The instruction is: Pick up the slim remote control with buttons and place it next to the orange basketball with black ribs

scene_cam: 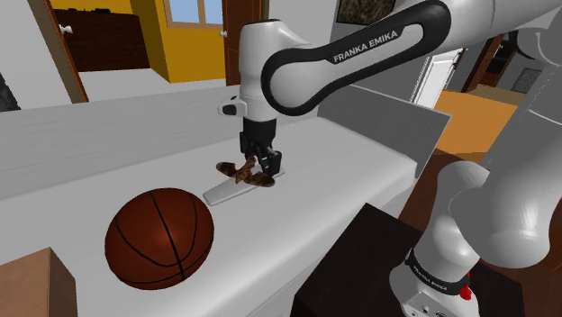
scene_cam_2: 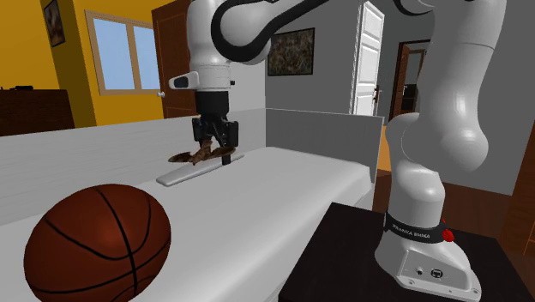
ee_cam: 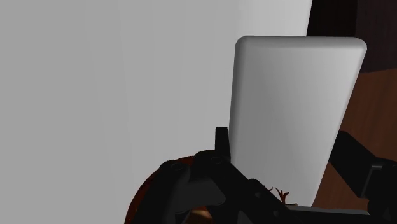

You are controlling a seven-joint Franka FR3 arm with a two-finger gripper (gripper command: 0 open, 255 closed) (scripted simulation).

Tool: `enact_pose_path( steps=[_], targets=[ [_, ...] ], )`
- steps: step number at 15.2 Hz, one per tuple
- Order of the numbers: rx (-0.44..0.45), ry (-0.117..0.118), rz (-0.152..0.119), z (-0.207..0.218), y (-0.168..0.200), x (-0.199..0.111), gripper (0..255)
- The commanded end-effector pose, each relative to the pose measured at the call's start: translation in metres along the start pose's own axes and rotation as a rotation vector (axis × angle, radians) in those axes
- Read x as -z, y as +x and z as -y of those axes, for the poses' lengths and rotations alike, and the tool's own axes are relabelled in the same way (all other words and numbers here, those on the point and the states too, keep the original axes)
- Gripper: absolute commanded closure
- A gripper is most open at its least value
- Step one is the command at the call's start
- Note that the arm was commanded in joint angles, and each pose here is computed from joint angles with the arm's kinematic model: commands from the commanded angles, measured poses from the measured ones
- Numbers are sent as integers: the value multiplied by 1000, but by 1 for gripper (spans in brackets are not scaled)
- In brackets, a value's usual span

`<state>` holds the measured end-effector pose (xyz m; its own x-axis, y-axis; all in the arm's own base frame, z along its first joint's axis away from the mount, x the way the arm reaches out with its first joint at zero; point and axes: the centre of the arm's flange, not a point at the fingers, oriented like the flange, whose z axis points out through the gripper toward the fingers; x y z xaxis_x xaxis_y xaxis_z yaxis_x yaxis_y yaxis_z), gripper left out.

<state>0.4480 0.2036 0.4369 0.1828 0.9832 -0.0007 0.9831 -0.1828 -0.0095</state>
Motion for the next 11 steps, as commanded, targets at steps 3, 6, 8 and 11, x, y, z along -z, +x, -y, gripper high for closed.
enact_pose_path(
  steps=[3,6,8,11],
  targets=[
    [0,-1,-1,-1,0,-22,255],
    [0,-1,-1,-1,0,-38,255],
    [0,-1,-1,-1,0,-48,255],
    [0,-1,-1,-1,0,-64,255]
  ],
)
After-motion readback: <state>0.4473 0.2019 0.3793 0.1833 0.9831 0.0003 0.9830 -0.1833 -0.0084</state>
